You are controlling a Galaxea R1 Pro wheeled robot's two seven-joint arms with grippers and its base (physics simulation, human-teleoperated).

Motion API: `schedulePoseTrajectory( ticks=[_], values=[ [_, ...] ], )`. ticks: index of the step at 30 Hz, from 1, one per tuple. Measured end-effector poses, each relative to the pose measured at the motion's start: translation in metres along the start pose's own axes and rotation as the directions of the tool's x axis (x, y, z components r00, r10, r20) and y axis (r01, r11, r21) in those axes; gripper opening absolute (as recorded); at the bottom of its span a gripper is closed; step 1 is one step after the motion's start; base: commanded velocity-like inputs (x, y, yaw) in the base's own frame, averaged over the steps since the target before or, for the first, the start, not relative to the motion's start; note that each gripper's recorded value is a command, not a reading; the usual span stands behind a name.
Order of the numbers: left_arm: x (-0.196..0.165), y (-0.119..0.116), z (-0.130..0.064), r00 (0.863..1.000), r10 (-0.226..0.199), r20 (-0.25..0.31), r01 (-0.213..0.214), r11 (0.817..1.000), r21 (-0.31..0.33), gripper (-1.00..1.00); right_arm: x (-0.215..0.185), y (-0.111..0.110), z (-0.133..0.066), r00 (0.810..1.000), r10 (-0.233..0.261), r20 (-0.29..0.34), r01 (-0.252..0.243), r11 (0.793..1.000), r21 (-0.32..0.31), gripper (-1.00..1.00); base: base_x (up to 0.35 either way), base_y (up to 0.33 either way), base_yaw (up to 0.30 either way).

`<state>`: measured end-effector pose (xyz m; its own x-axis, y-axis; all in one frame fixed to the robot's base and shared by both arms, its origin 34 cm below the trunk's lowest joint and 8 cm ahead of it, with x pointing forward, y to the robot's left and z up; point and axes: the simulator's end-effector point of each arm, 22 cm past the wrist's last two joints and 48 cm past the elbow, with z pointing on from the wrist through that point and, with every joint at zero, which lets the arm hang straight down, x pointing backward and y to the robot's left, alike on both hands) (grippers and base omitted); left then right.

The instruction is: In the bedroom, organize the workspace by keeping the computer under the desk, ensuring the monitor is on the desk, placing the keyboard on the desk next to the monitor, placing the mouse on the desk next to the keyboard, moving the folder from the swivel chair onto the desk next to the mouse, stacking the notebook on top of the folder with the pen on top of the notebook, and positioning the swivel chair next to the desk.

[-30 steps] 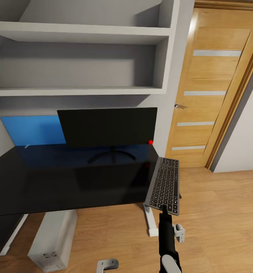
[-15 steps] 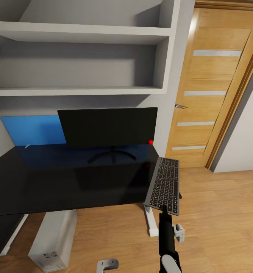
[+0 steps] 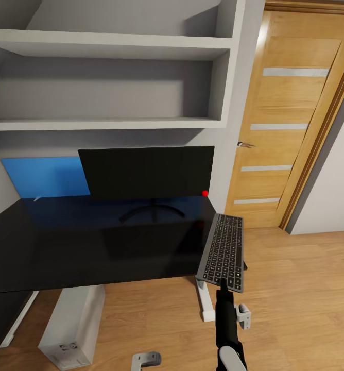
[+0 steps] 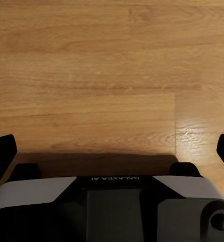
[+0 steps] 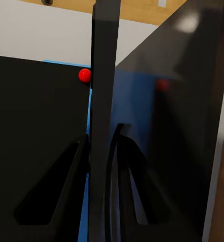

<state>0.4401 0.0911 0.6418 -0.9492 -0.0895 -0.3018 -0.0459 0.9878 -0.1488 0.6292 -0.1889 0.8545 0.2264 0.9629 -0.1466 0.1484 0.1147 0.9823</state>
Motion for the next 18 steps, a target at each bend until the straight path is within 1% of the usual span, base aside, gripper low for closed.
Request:
schedulePoseTrajectory(
  ticks=[18],
  values=[
    [0.0000, 0.0010, 0.0001, 1.000, -0.001, 0.000, 0.001, 1.000, -0.001, 1.00, 0.0015, -0.0002, 0.0000, 1.000, 0.002, -0.007, -0.002, 1.000, 0.002, -1.00, 0.000, 0.000, 0.000]
  ],
)
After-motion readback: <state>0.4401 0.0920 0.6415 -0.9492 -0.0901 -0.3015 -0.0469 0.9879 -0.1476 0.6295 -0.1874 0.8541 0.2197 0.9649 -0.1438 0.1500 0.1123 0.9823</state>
